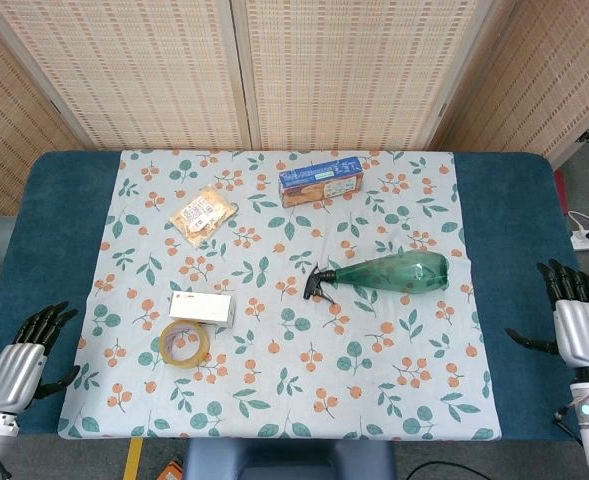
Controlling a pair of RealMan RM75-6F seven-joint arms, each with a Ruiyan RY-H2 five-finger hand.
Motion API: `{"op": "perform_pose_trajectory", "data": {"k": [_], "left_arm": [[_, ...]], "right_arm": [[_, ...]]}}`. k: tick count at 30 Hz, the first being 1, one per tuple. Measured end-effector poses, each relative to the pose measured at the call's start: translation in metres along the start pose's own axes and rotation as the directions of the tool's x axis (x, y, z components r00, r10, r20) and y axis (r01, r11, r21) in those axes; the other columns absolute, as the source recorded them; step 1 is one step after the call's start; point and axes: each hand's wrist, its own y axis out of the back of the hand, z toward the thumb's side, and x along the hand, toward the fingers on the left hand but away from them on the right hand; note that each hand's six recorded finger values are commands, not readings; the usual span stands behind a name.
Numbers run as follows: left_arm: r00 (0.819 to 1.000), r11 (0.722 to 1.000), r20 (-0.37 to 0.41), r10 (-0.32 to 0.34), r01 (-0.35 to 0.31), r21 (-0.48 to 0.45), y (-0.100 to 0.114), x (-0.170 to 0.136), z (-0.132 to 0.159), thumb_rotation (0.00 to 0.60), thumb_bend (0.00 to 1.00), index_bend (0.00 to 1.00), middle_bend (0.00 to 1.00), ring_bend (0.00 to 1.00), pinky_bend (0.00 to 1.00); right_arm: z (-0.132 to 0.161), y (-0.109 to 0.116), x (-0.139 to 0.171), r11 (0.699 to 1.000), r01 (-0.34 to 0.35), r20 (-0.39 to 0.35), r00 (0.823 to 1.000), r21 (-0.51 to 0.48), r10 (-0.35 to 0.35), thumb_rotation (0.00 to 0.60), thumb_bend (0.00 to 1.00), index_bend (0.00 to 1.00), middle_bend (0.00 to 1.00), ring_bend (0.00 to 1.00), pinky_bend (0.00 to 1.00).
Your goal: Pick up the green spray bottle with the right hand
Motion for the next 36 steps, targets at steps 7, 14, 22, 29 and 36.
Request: {"op": "perform_pose_trajectory", "data": {"k": [7, 14, 22, 29, 36], "left_arm": [[1.000, 1.000, 0.004, -0.001, 0.001, -0.001, 0.000, 0.000, 0.000, 0.600, 0.25, 0.14, 0.04, 0.00, 0.08], [1.000, 1.000, -0.001, -0.002, 0.002, -0.006, 0.001, -0.001, -0.002, 0.600, 0.25, 0.15, 0.04, 0.00, 0.08], [1.000, 1.000, 0.002, 0.000, 0.000, -0.014, 0.003, -0.004, -0.003, 0.600, 0.25, 0.15, 0.04, 0.00, 0.08], [1.000, 1.000, 0.005, 0.005, -0.005, -0.021, 0.003, -0.004, -0.002, 0.600, 0.25, 0.16, 0.04, 0.00, 0.09], [1.000, 0.998, -0.014, 0.023, -0.024, -0.050, 0.009, 0.001, -0.006, 0.600, 0.25, 0.16, 0.04, 0.00, 0.09]], "right_arm": [[0.023, 0.001, -0.003, 1.000, -0.007, -0.040, 0.999, -0.004, 0.007, 0.600, 0.00, 0.00, 0.00, 0.00, 0.00], [0.043, 0.007, -0.012, 1.000, -0.011, -0.081, 0.997, -0.006, 0.010, 0.600, 0.00, 0.00, 0.00, 0.00, 0.00], [0.105, 0.016, -0.057, 0.998, -0.024, -0.232, 0.972, 0.064, 0.039, 0.600, 0.00, 0.10, 0.06, 0.00, 0.02], [0.179, -0.005, -0.110, 0.952, -0.062, -0.423, 0.886, 0.299, 0.190, 0.600, 0.00, 0.18, 0.14, 0.00, 0.06], [0.264, -0.030, -0.139, 0.896, 0.008, -0.527, 0.811, 0.445, 0.254, 0.600, 0.00, 0.23, 0.16, 0.00, 0.08]]}}
